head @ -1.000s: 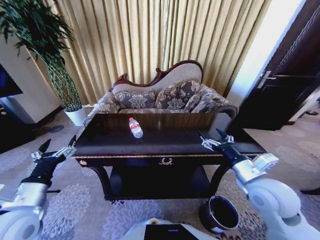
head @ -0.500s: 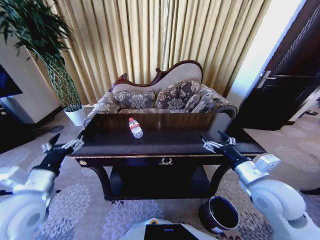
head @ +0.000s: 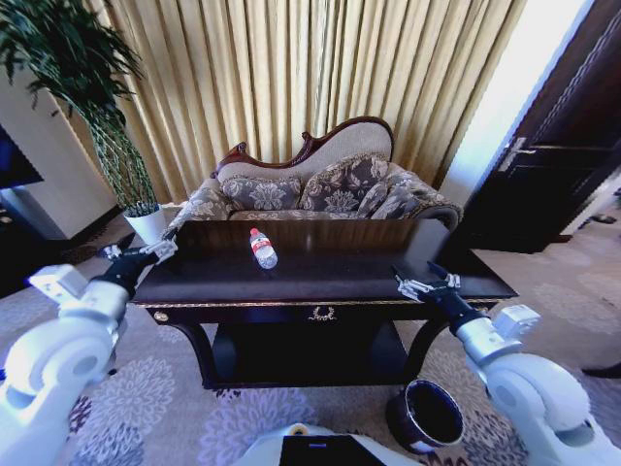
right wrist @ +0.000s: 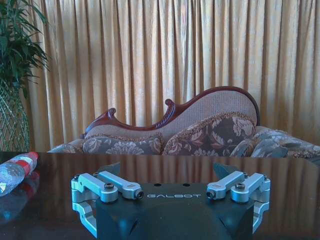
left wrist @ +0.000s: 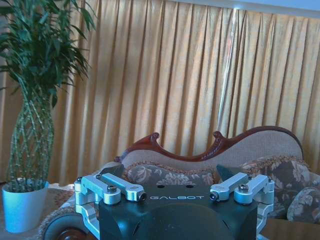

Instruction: Move to the front of the table and place the trash on the table into the trash bin.

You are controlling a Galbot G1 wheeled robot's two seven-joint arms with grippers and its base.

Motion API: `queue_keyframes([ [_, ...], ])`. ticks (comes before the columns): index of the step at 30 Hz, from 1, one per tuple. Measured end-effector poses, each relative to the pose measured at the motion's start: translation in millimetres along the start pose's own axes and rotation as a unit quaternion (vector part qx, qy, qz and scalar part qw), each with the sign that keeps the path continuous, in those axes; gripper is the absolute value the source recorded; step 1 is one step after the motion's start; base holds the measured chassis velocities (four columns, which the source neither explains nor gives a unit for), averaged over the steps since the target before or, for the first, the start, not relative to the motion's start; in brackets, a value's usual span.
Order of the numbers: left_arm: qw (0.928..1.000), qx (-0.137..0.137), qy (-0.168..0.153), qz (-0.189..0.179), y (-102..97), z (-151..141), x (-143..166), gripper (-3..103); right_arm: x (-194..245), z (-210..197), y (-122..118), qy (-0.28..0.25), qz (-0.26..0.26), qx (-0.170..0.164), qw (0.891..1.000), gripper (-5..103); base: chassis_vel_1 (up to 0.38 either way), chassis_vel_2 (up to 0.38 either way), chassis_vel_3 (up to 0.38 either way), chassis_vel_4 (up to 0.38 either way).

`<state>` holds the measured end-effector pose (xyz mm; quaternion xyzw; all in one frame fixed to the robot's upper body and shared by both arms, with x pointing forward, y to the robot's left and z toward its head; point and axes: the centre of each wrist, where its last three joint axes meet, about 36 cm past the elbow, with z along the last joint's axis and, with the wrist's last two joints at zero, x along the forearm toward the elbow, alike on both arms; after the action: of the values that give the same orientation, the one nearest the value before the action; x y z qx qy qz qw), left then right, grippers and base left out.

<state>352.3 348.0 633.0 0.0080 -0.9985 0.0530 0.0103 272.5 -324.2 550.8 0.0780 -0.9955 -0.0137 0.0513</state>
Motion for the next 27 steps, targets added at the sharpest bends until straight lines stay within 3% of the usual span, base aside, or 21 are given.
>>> queue_keyframes([
  [5, 0.9999, -0.004, 0.01, 0.01, -5.0, -7, -40, 100, 4, 2, 0, 0.006, 0.009, 0.0, 1.0, 100, 0.0, 0.0, 0.0, 0.0],
  [10, 0.9998, 0.001, 0.015, 0.009, -15.4, -7, -60, 100, 5, 2, -1, 0.005, 0.015, 0.0, 1.0, 100, 0.0, 0.0, 0.0, 0.0],
  [16, 0.9988, 0.018, 0.045, 0.004, -43.8, 6, -83, 100, 7, 3, -2, 0.006, 0.022, -0.003, 1.0, 100, 0.0, 0.0, 0.0, 0.0],
  [19, 0.9971, 0.025, 0.071, -0.007, -70.0, 20, -98, 100, 7, 4, -3, 0.007, 0.025, -0.005, 1.0, 100, 0.0, 0.0, 0.0, 0.0],
  [27, 0.9952, 0.037, 0.091, -0.01, -99.1, 24, -121, 100, 3, 7, -6, 0.011, 0.027, -0.005, 1.0, 100, 0.0, 0.0, 0.0, 0.0],
])
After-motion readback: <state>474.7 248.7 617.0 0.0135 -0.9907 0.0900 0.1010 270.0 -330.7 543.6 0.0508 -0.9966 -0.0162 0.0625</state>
